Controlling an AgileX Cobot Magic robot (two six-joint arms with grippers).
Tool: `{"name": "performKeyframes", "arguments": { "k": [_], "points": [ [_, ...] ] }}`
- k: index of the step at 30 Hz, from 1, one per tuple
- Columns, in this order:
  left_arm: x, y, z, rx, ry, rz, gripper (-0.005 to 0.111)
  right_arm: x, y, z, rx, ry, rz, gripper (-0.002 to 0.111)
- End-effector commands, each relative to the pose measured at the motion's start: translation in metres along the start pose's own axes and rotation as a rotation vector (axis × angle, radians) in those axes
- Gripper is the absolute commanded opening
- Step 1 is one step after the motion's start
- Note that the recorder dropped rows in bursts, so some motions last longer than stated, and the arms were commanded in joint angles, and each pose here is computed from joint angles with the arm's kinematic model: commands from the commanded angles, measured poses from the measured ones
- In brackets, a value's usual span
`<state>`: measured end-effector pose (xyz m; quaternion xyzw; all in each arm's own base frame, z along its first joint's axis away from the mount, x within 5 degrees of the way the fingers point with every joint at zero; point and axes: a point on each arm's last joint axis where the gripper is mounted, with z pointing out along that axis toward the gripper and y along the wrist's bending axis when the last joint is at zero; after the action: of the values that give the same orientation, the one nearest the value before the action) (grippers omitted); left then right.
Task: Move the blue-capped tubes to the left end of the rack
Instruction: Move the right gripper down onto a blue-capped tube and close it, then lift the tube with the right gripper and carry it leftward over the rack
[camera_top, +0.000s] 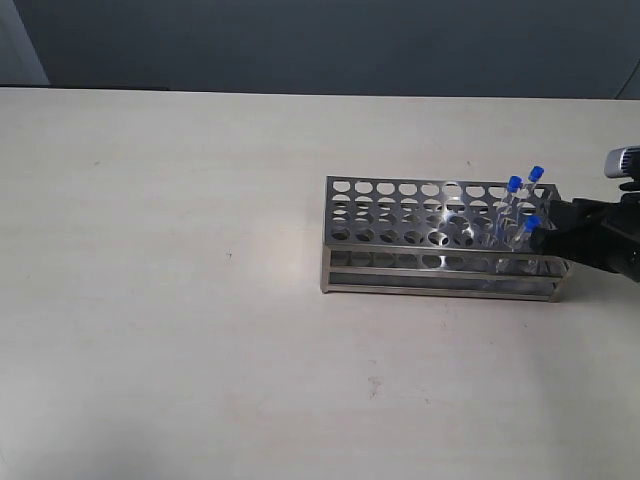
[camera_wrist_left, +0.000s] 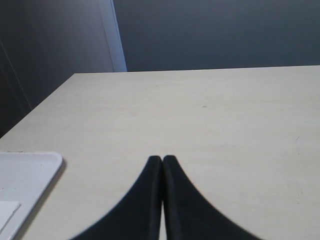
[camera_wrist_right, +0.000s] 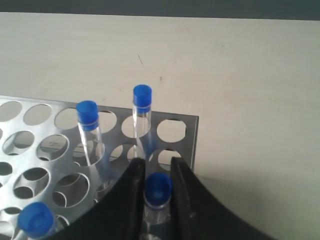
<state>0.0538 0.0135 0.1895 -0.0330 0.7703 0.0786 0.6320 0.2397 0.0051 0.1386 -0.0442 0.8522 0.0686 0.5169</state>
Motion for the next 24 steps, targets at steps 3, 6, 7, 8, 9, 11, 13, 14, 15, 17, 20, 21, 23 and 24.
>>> {"name": "performKeyframes", "arguments": {
  "k": [3, 6, 7, 8, 9, 11, 13, 14, 15, 17, 20, 21, 23, 24],
  "points": [
    [0.0, 0.0, 0.0, 0.005, -0.012, 0.001, 0.0, -0.002, 0.001, 0.001, -0.006, -0.017, -0.009, 0.0],
    [0.0, 0.0, 0.0, 0.005, -0.012, 0.001, 0.0, -0.002, 0.001, 0.001, -0.006, -0.017, -0.009, 0.0],
    [-0.001, 0.0, 0.0, 0.006, -0.014, 0.001, 0.0, -0.002, 0.001, 0.001, -0.006, -0.017, -0.009, 0.0],
    [-0.001, 0.0, 0.0, 0.006, -0.015, 0.001, 0.0, -0.002, 0.001, 0.001, -0.006, -0.017, -0.009, 0.0],
    [-0.001, 0.0, 0.0, 0.005, -0.013, 0.001, 0.0, -0.002, 0.001, 0.001, -0.006, -0.017, -0.009, 0.0],
    [-0.001, 0.0, 0.0, 0.005, -0.013, 0.001, 0.0, -0.002, 0.001, 0.001, -0.006, -0.017, -0.009, 0.0],
    [-0.001, 0.0, 0.0, 0.005, -0.013, 0.001, 0.0, -0.002, 0.001, 0.001, -0.006, -0.017, -0.009, 0.0],
    [-0.001, 0.0, 0.0, 0.005, -0.013, 0.001, 0.0, -0.002, 0.001, 0.001, -0.006, -0.017, -0.009, 0.0],
    [-0.001, 0.0, 0.0, 0.005, -0.013, 0.001, 0.0, -0.002, 0.001, 0.001, -0.006, -0.017, -0.009, 0.0],
    [-0.001, 0.0, 0.0, 0.005, -0.013, 0.001, 0.0, -0.002, 0.001, 0.001, -0.006, -0.017, -0.009, 0.0],
    [-0.001, 0.0, 0.0, 0.005, -0.013, 0.001, 0.0, -0.01, 0.002, -0.001, -0.016, -0.081, -0.013, 0.0],
    [-0.001, 0.0, 0.0, 0.005, -0.013, 0.001, 0.0, -0.013, 0.003, -0.003, -0.018, -0.105, -0.016, 0.0],
    [-0.001, 0.0, 0.0, 0.005, -0.013, 0.001, 0.0, -0.024, 0.004, -0.01, -0.02, -0.162, -0.026, 0.0],
    [-0.001, 0.0, 0.0, 0.005, -0.013, 0.001, 0.0, -0.029, 0.005, -0.014, -0.019, -0.19, -0.033, 0.0]
  ]
}}
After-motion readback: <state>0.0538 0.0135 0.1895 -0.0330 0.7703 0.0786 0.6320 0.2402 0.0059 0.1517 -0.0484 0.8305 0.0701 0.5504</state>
